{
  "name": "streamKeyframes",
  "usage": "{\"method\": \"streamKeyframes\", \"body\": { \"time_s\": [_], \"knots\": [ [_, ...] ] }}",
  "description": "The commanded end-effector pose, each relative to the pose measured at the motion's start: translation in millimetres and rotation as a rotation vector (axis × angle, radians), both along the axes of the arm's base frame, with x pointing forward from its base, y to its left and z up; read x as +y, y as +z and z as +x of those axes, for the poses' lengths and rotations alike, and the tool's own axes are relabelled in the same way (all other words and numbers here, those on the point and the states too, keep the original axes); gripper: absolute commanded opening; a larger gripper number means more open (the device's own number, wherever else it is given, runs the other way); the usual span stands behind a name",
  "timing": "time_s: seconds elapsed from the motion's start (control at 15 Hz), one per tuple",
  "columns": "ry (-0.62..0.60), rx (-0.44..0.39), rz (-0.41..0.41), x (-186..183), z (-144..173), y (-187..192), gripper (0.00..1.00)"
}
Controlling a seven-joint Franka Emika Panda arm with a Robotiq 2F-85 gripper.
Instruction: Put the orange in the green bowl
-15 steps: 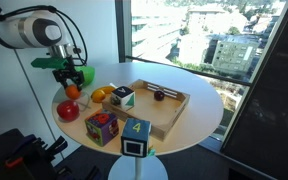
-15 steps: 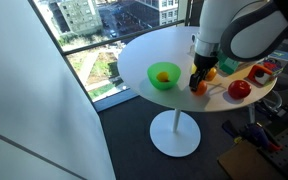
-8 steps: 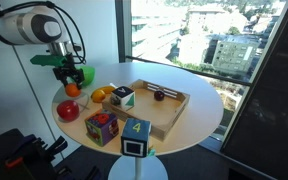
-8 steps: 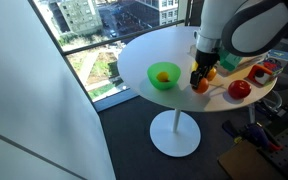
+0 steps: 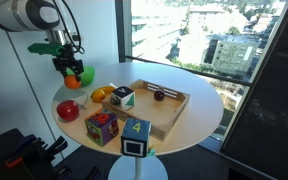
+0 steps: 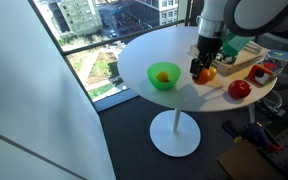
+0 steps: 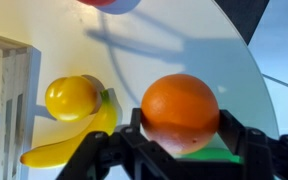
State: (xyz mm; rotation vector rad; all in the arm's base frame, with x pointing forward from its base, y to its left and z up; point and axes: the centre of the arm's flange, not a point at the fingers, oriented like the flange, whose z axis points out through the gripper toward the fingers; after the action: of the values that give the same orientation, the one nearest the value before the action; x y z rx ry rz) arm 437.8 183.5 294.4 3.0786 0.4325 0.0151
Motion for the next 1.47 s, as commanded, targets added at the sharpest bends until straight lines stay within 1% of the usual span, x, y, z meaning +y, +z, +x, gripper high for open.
{"method": "streamKeyframes", "body": {
  "time_s": [0.0, 0.4, 0.67, 1.4],
  "knots": [
    [-0.046, -0.006, 0.011, 2, 12, 26, 0.51],
    [-0.077, -0.04, 0.025, 13, 33, 49, 0.51],
    [-0.098, -0.063, 0.039, 21, 47, 57, 0.51],
    [-0.118, -0.087, 0.072, 53, 81, 47, 0.51]
  ]
}}
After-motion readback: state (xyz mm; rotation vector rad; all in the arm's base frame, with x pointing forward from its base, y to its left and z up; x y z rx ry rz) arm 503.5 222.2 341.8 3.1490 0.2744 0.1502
